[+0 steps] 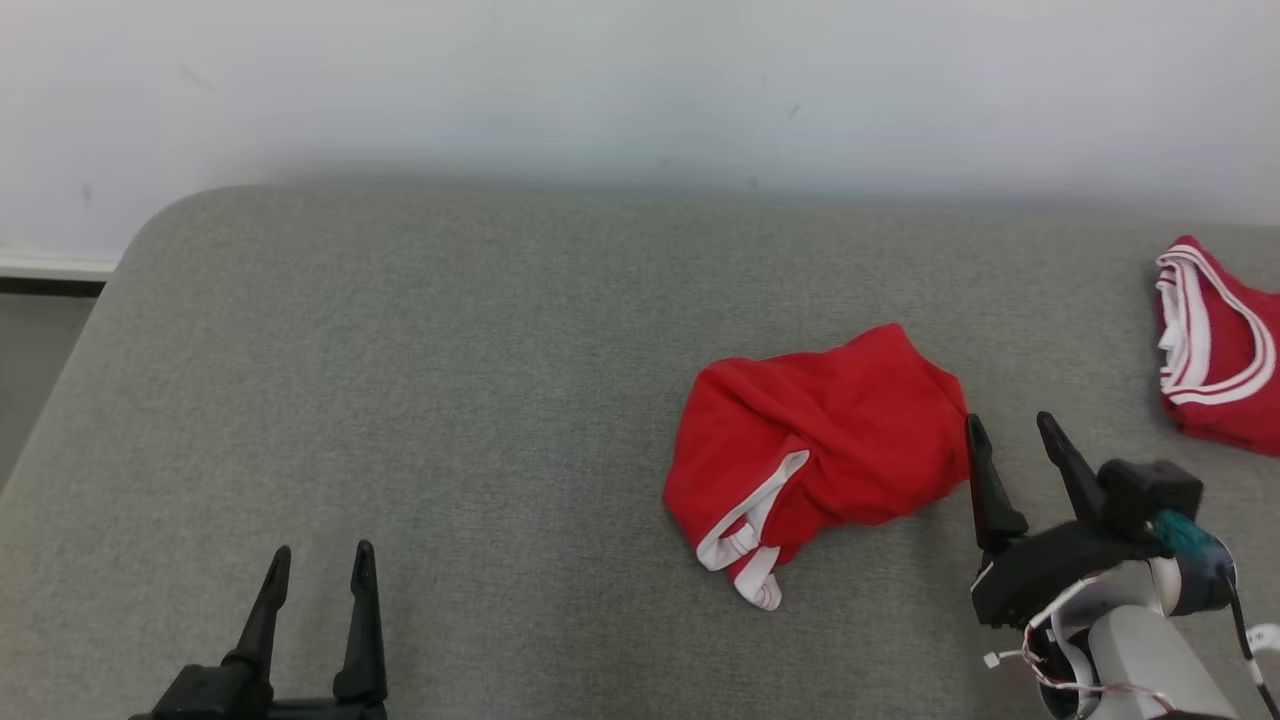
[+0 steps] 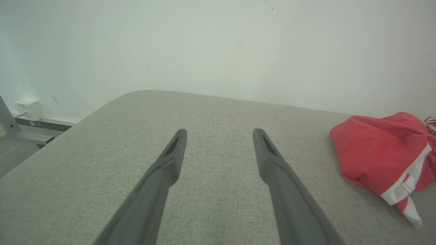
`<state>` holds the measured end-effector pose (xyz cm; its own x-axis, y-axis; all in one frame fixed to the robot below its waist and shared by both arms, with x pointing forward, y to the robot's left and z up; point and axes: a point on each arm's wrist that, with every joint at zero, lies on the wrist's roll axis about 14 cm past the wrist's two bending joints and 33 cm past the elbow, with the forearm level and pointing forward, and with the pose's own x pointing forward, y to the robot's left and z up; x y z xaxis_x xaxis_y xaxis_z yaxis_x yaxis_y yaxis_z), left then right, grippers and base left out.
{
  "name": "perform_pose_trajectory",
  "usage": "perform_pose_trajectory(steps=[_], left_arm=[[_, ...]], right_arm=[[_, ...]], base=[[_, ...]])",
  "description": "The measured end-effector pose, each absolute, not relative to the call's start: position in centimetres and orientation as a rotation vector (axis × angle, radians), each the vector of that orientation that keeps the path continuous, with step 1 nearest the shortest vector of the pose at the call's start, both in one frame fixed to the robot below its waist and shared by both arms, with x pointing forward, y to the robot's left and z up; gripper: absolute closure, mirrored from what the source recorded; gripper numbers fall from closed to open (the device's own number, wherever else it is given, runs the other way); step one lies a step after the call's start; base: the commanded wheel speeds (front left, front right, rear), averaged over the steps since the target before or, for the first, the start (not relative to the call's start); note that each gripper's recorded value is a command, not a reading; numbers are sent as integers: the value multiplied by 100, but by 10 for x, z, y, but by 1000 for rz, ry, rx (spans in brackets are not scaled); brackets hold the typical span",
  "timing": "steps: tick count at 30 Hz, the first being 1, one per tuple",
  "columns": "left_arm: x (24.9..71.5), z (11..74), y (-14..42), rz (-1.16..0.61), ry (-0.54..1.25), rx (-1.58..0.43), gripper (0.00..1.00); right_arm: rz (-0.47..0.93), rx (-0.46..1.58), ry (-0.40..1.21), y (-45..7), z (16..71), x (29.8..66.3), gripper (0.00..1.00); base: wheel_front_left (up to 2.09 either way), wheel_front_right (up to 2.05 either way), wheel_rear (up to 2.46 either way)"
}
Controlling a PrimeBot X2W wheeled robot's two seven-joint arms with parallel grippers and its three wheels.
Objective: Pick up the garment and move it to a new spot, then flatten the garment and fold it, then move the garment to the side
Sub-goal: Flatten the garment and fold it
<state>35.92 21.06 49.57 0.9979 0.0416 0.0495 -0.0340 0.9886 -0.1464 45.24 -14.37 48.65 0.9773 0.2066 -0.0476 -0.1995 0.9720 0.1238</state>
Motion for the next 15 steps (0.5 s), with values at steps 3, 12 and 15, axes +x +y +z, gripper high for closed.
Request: perform_pose_trajectory(steps=[3,12,15], left_arm=[[361,495,212,46,-49,-148,0],[361,486,226,85,-24,-147,0],[361,483,230,99,-14,-143,0]], right_arm=[[209,101,124,-141,472,466,0],[184,109,288,-137,422,482,0],[179,136,333,-131,407,481,0]], base=[[0,0,0],[0,0,0],[0,0,0]])
